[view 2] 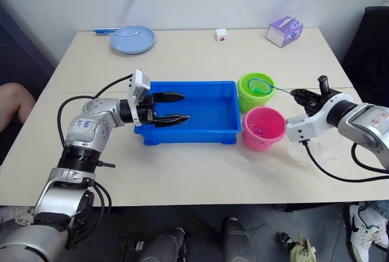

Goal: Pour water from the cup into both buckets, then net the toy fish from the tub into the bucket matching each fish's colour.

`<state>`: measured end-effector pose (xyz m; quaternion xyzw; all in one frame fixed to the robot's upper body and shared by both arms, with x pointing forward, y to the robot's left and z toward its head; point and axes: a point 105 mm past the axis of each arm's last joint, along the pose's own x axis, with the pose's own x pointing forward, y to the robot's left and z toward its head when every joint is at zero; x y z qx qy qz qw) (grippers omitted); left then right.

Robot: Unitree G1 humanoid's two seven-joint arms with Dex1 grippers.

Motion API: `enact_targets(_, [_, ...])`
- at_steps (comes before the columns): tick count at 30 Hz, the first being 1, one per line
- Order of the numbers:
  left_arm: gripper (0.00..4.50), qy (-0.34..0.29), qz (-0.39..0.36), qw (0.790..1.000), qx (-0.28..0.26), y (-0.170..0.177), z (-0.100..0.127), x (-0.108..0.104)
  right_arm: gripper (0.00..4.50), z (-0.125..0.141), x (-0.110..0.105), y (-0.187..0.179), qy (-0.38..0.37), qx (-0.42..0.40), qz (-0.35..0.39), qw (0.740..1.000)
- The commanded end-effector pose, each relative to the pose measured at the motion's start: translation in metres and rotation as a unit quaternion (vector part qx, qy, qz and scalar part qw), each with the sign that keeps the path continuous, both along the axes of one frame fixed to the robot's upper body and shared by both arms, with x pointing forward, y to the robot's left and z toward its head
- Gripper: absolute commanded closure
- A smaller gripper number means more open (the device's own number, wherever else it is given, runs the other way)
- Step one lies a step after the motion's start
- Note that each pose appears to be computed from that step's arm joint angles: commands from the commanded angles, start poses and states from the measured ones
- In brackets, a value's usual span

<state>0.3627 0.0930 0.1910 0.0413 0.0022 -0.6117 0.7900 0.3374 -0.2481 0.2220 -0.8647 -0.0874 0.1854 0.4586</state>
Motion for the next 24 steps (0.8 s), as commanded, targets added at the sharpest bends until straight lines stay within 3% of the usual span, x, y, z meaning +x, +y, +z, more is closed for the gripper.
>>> enact_targets(1, [0.0,-0.032,0.0,0.999,-0.009,0.0,0.016,0.001,3.74,0.038,0.003,-0.007,-0.074,0.031,-0.013,0.997])
enact_targets(3, [0.0,-0.033,0.001,0.999,-0.01,0.0,0.017,0.002,3.74,0.041,0.003,-0.009,-0.076,0.03,-0.018,0.996])
enact_targets(7, [0.0,-0.034,0.0,0.999,-0.01,-0.001,0.017,0.002,3.74,0.018,-0.002,0.004,-0.032,0.013,0.012,0.999])
enact_targets(12, [0.0,-0.034,-0.001,0.999,-0.009,-0.002,0.016,0.002,3.74,0.038,0.001,-0.002,-0.061,0.114,-0.019,0.991])
enact_targets(14, [0.0,-0.031,-0.004,1.0,-0.002,0.0,0.014,0.0,3.74,0.047,-0.001,-0.001,-0.049,0.219,-0.027,0.974])
enact_targets(17, [0.0,-0.02,-0.02,1.0,0.003,0.001,0.011,-0.006,3.74,0.044,-0.007,0.012,0.033,0.392,-0.023,0.919])
enact_targets(18, [0.0,-0.017,-0.038,0.999,0.014,0.003,0.009,-0.014,3.74,0.043,-0.013,0.023,0.08,0.468,-0.009,0.88])
enact_targets(21, [0.0,-0.011,-0.067,0.997,0.042,0.013,0.008,-0.03,3.74,0.035,-0.031,0.047,0.2,0.591,0.021,0.781])
enact_targets(24, [0.0,0.001,-0.086,0.992,0.088,0.035,0.009,-0.048,3.74,0.017,-0.059,0.076,0.345,0.628,0.05,0.695])
